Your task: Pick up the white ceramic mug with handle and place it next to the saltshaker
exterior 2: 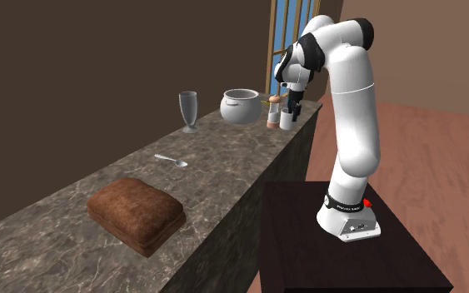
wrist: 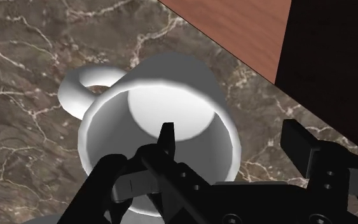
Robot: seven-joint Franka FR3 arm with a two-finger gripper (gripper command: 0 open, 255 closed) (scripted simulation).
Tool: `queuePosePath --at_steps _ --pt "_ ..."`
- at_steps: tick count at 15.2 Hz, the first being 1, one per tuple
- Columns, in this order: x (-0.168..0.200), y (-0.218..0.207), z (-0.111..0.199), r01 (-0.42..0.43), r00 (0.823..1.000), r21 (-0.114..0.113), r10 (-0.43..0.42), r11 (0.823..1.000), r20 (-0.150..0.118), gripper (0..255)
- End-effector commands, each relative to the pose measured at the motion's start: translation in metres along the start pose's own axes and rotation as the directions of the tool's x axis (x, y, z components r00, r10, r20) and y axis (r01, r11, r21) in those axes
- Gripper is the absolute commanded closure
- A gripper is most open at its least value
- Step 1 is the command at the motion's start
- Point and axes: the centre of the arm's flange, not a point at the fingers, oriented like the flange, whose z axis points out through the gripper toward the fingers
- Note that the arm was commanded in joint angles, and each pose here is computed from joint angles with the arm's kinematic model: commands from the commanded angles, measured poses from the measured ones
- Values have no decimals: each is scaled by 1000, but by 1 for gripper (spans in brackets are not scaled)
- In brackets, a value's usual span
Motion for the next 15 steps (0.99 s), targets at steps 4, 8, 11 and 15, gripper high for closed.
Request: queuePosePath --at_steps 4,8,11,15 --pt "0 0 -13 0 1000 0 0 1000 0 0" --pt "0 0 -50 0 1000 0 0 1000 0 0" --pt "0 0 -50 0 1000 0 0 1000 0 0" --pt "0 0 -50 0 1000 0 0 1000 0 0"
